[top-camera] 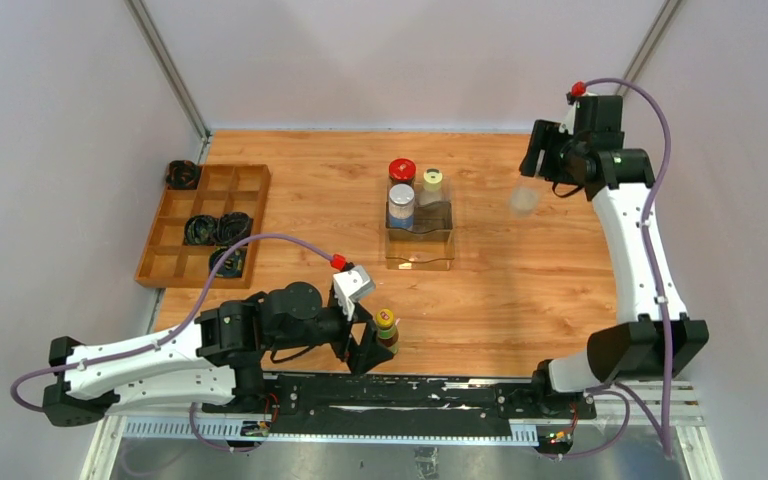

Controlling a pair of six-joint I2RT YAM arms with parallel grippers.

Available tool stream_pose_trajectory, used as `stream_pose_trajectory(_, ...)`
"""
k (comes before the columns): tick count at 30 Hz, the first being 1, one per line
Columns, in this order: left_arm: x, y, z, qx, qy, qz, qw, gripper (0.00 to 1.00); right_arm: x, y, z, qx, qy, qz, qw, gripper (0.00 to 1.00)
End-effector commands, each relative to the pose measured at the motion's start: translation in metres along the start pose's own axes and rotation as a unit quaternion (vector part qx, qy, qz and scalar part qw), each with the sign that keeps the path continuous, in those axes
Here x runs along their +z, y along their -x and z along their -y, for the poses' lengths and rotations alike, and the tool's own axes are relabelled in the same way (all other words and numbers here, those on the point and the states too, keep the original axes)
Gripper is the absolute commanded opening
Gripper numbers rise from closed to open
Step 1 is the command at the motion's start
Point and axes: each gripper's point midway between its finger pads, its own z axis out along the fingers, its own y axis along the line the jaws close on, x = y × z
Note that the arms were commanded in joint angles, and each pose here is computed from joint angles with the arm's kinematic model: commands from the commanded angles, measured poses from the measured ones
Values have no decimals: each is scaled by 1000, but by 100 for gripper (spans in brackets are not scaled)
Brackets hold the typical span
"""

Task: Organize the condiment bottles
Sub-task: Place the bottle in the storage box.

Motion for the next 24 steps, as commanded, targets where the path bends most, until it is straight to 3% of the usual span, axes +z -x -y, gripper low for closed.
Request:
stream_pose_trajectory(1,9,-2,1,11,-8,-4,1000,100,6,45,-9,3,30,44,999,55)
stream_pose_trajectory(11,16,-4,0,16,-8,-7,1000,100,33,82,-34,-15,47,48,998,54)
stream_pose_trajectory(24,13,-9,-2,8,-5,-8,1000,100,43,87,-140,-91,97,49,990,55)
